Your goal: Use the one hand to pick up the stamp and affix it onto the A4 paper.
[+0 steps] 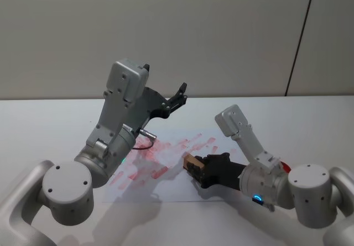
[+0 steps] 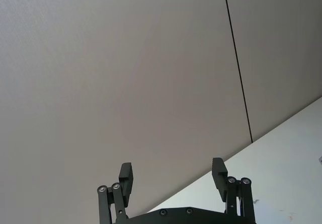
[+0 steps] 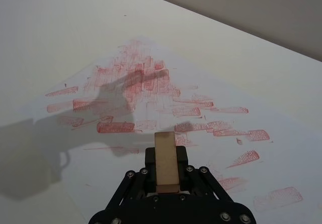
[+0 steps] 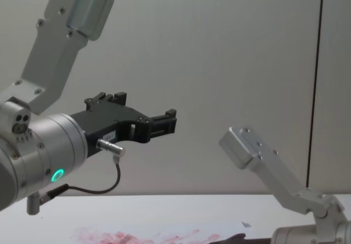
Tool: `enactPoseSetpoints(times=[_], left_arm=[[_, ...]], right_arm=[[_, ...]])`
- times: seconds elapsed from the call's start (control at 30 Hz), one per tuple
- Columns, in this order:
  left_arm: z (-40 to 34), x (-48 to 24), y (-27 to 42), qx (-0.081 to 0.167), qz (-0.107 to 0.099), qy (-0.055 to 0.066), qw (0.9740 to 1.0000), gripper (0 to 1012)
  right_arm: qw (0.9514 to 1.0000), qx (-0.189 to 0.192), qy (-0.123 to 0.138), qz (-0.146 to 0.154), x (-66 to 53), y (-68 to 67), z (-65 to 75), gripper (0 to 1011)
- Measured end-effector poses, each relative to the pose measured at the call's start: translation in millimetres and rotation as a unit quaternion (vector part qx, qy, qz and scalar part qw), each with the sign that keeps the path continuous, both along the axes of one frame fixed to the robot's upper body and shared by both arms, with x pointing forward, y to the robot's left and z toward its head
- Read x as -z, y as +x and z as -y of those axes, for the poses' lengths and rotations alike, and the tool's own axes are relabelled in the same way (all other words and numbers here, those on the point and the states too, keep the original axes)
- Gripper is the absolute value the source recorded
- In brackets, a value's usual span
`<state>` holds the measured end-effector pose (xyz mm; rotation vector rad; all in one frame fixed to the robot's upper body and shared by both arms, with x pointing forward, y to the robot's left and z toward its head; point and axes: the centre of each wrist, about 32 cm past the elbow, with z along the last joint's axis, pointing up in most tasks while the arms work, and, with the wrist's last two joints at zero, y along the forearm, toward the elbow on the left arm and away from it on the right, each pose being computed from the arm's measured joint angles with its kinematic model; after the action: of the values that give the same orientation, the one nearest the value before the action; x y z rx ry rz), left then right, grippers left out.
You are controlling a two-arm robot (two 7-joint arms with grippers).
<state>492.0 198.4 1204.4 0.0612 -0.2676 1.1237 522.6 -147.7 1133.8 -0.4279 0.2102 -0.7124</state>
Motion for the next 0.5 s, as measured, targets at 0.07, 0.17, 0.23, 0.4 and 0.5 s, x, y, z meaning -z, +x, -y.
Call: enactPoseSetpoints(times=[0.07, 0.17, 0.23, 0.4, 0.5], left_arm=[[0.0, 0.0, 0.0, 0.0, 0.0, 0.0, 1.0, 1002], [0.0, 0.0, 0.0, 0.0, 0.0, 0.0, 1.0, 1002], [0.0, 0.0, 0.0, 0.0, 0.0, 0.0, 1.0, 1001], [0.0, 0.0, 0.0, 0.0, 0.0, 0.0, 1.0, 1001], [0.0, 0.0, 0.0, 0.0, 0.0, 0.0, 1.0, 1001]], right_arm=[[1.0, 0.001, 0.0, -0.001, 0.8, -0.5, 0.4, 219], [1.0, 0.007, 0.006, 0.002, 0.7, -2.2, 2.8, 219], [0.9998, 0.011, 0.012, 0.006, 0.0, -4.0, 4.8, 219], [0.9991, 0.026, 0.027, 0.021, -7.8, -4.8, 11.5, 219], [0.9971, 0.041, 0.046, 0.044, -20.3, -6.4, 19.9, 219]])
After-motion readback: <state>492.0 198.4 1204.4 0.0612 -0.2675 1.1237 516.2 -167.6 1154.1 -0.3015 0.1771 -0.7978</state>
